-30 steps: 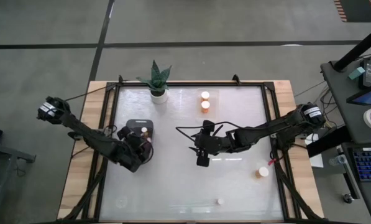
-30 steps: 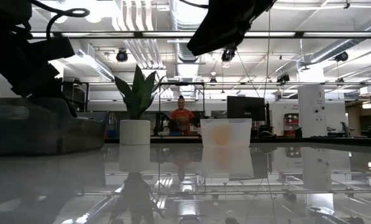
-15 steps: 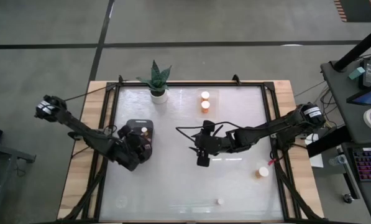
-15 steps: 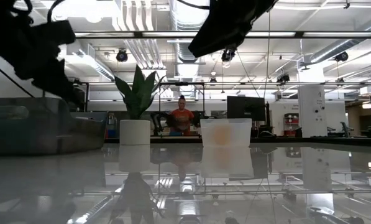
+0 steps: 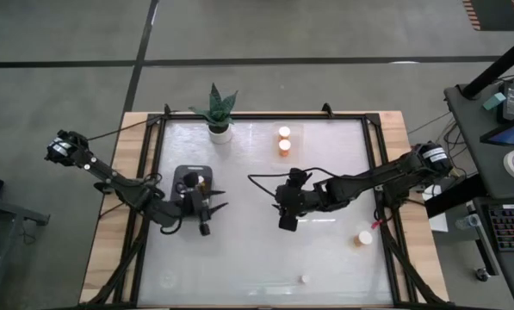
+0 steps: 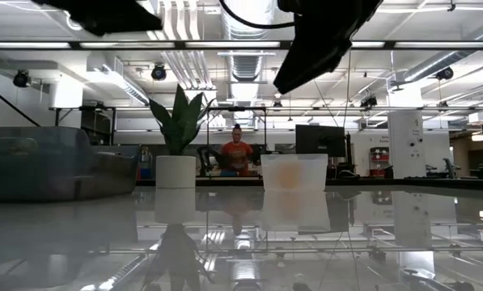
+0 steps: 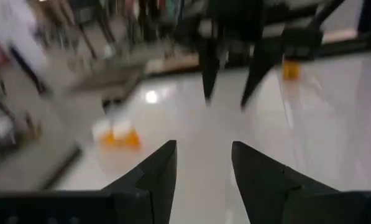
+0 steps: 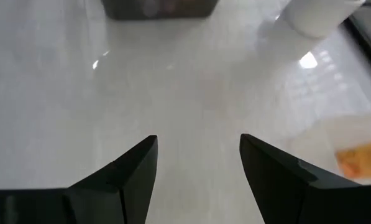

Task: Pick and place medicine bottles into bin by pill shape (circle, oval)
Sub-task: Put the big orange pill bottle into the transparent bin

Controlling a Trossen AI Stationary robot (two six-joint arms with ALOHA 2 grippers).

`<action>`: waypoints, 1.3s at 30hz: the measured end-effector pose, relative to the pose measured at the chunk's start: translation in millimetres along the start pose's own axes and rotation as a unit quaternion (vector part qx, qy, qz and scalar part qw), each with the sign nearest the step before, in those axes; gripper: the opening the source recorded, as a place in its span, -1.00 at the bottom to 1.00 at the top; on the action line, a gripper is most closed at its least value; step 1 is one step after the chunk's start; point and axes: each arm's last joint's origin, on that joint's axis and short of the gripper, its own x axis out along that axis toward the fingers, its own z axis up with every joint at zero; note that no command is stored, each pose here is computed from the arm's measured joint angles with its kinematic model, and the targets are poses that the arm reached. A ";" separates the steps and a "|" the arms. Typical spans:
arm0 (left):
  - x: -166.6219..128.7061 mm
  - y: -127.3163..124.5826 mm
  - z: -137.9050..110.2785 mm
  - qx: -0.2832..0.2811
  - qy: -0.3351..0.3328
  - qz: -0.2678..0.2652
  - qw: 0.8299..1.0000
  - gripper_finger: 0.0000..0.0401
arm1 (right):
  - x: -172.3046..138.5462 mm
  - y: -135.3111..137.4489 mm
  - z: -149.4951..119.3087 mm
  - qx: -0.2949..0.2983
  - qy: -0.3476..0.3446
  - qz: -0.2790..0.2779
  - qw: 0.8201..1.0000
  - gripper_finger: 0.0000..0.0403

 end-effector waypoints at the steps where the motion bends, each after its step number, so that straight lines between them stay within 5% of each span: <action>1: 0.0 0.0 4.9 0.014 -0.019 0.000 1.000 -0.31 | -1.5 -0.2 -0.5 0.008 0.005 0.008 1.000 0.10; 8: -1.5 4.4 28.9 0.103 -0.109 0.027 0.988 -0.31 | -10.8 1.7 -7.3 0.091 0.076 0.103 0.988 0.10; 17: 3.1 11.8 30.7 0.132 -0.120 0.055 0.982 -0.31 | -26.9 18.2 -19.6 0.227 0.214 0.206 0.928 0.10; 29: 5.1 10.0 22.8 0.133 -0.110 0.052 0.984 -0.31 | -84.3 29.1 -50.0 0.272 0.420 0.040 0.864 0.10; 39: 5.0 9.9 22.7 0.130 -0.111 0.051 0.984 -0.31 | -131.9 32.3 -84.4 0.327 0.415 -0.015 0.849 0.10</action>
